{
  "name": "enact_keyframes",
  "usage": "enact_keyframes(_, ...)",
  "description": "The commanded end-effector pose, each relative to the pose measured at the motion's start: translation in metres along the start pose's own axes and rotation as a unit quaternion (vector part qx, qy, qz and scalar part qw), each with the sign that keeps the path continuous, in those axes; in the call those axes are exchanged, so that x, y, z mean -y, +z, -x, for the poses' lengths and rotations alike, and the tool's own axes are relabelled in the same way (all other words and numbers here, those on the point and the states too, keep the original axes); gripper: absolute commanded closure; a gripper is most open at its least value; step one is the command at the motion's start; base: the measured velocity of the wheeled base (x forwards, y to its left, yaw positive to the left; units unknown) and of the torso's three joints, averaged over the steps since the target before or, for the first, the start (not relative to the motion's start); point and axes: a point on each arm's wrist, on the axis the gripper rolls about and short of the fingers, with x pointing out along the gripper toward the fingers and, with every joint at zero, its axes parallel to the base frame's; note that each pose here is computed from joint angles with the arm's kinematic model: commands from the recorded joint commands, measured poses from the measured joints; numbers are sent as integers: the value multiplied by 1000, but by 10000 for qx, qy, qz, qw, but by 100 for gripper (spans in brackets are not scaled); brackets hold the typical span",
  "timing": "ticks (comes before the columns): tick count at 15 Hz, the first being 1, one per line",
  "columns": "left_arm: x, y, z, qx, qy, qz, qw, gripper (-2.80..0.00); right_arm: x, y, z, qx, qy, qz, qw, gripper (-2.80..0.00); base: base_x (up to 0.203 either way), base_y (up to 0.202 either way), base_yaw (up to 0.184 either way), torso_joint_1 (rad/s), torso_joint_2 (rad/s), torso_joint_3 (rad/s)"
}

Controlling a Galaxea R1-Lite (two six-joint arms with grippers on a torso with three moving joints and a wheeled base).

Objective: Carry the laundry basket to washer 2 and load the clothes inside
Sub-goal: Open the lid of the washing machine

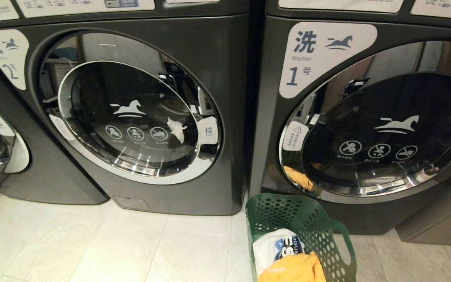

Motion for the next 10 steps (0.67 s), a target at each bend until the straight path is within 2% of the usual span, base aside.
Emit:
enact_keyframes(1, 0, 0, 0, -9, -4, 8, 10000, 0, 0, 0, 0, -15, -5, 4, 10000, 0, 0, -97, -2, 2, 2, 6)
enact_keyframes(8, 0, 0, 0, -2, 5, 15, 10000, 0, 0, 0, 0, -15, -5, 12, 10000, 0, 0, 0, 0, 0, 0, 0)
enact_keyframes(10, 0, 0, 0, -2, 5, 23, 10000, 0, 0, 0, 0, -15, -6, 12, 10000, 0, -6, 1, -131, 0, 0, 3)
